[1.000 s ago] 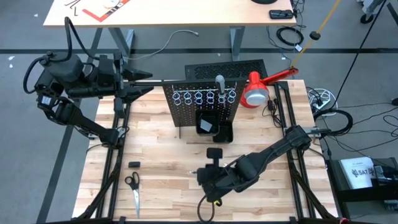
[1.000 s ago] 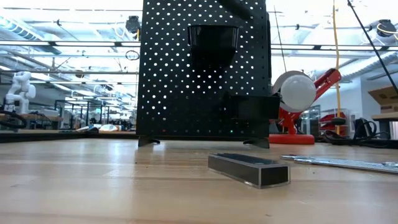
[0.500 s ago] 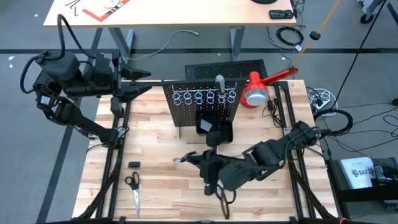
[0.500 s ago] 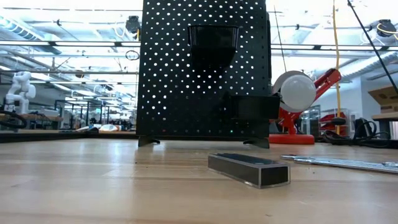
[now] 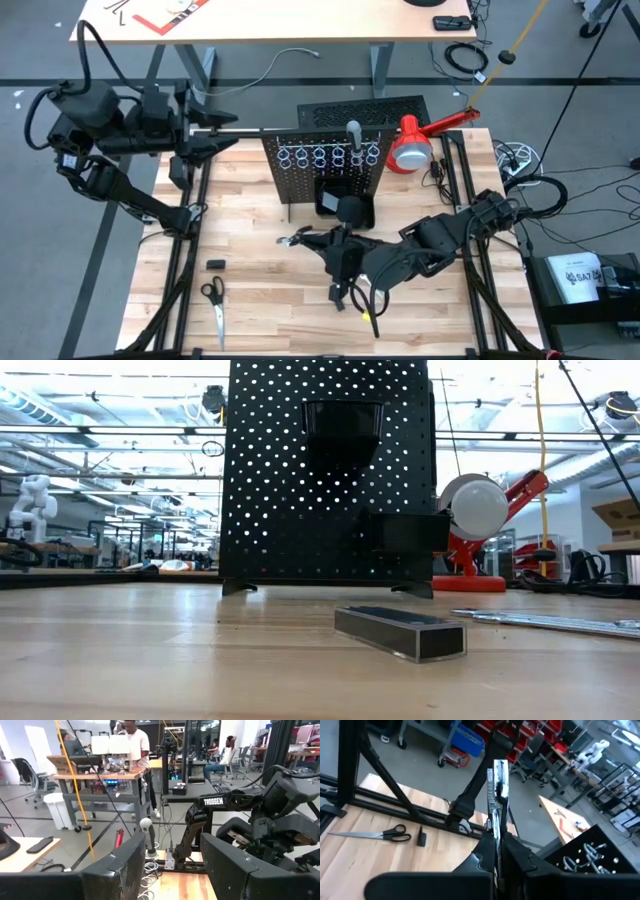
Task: Hang tools onto peg board
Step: Hang the pliers on the pegboard
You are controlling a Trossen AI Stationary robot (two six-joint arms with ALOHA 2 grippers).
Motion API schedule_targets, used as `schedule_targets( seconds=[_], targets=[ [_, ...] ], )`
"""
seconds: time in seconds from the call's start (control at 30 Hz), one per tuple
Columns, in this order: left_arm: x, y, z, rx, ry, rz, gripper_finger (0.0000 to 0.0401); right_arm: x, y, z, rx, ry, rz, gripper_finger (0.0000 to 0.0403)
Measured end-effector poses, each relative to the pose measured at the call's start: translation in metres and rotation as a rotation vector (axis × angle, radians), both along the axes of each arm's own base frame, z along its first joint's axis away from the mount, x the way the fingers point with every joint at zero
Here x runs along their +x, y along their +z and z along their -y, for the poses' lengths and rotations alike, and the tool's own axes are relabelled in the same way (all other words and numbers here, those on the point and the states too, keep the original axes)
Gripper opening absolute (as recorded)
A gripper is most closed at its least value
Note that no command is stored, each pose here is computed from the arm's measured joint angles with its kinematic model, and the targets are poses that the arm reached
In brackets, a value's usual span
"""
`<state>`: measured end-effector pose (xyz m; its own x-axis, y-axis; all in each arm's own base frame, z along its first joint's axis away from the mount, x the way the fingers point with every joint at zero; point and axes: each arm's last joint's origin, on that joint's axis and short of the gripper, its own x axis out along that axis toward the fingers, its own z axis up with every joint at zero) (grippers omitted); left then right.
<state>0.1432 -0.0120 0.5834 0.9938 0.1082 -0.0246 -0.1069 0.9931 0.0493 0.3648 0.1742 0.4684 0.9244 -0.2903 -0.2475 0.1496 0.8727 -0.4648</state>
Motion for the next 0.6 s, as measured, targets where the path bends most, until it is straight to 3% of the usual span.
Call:
schedule_targets(
  seconds=[0.33, 0.6],
  targets=[
    [-0.001, 0.000, 0.001, 0.096, -0.045, -0.010, 0.0199, 0.001, 0.035, 0.019, -0.084, -0.029, 0.204, 0.0003],
    [0.003, -0.001, 0.004, 0.128, -0.116, -0.011, 0.0199, -0.015, 0.067, 0.056, -0.023, -0.020, 0.326, 0.0003]
  ],
)
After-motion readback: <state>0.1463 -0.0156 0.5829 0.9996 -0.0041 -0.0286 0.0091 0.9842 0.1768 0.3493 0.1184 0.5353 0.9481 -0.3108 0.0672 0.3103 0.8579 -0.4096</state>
